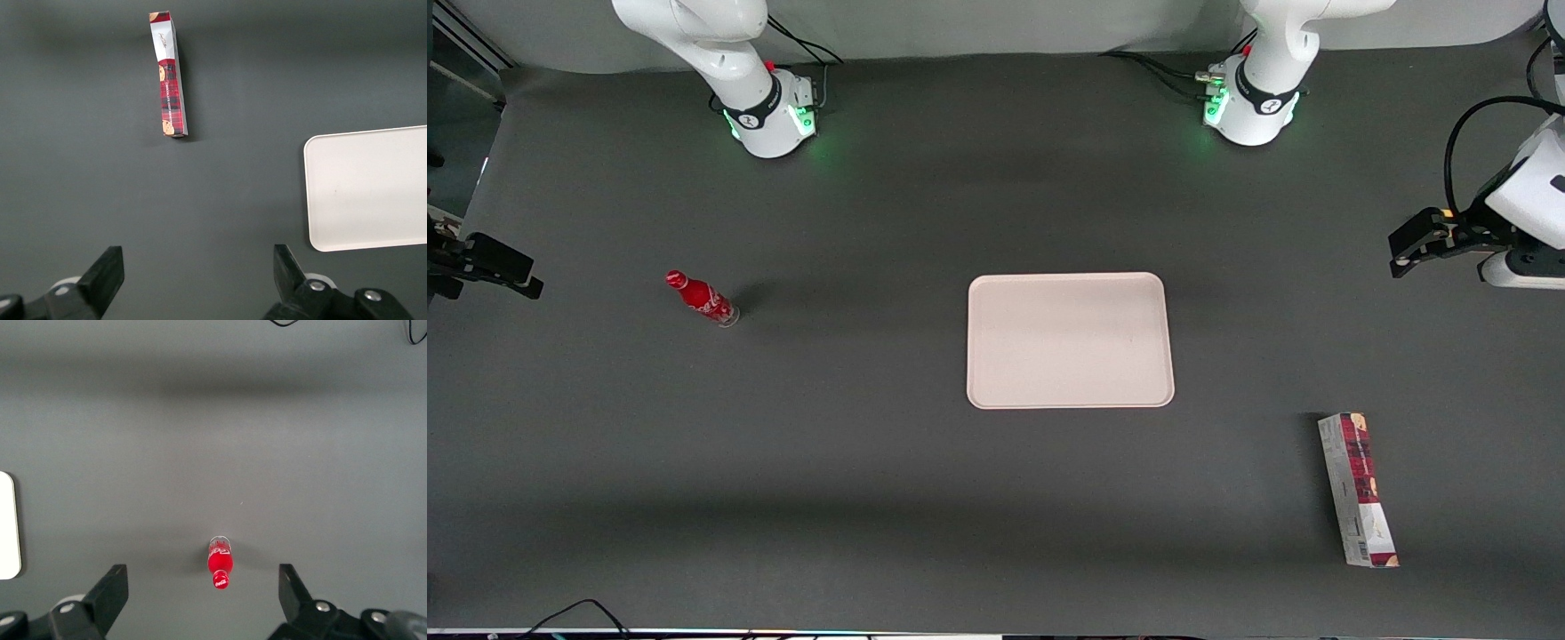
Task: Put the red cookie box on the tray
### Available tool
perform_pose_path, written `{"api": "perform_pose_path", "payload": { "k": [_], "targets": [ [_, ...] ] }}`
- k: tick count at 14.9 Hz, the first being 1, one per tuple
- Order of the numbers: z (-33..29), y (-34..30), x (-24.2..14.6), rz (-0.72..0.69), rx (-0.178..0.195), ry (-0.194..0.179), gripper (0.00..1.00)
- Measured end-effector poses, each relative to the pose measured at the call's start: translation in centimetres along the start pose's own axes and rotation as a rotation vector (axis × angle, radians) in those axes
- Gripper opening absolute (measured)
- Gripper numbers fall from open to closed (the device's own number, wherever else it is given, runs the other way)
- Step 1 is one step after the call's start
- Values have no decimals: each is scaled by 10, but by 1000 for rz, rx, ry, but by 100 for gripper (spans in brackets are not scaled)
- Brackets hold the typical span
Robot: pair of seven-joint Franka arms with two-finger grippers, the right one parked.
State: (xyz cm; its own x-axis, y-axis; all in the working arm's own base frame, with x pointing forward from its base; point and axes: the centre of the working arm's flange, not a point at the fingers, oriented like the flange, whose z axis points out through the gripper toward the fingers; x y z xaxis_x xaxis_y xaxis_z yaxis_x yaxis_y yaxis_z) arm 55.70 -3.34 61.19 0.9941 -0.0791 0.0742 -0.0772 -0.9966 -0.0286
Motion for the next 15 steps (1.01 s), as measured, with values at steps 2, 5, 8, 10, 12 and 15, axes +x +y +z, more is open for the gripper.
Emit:
{"api": "perform_pose_path", "payload": {
  "k": [2,5,8,10,12,15],
  "targets": [
    [1,0,1,0,0,-3,100],
    [2,0,1,1,0,-4,100],
    [3,-1,1,0,0,-5,100],
    [3,-1,1,0,0,-5,100],
    [3,-1,1,0,0,-6,100],
    [5,-1,2,1,0,-9,100]
  ]
}}
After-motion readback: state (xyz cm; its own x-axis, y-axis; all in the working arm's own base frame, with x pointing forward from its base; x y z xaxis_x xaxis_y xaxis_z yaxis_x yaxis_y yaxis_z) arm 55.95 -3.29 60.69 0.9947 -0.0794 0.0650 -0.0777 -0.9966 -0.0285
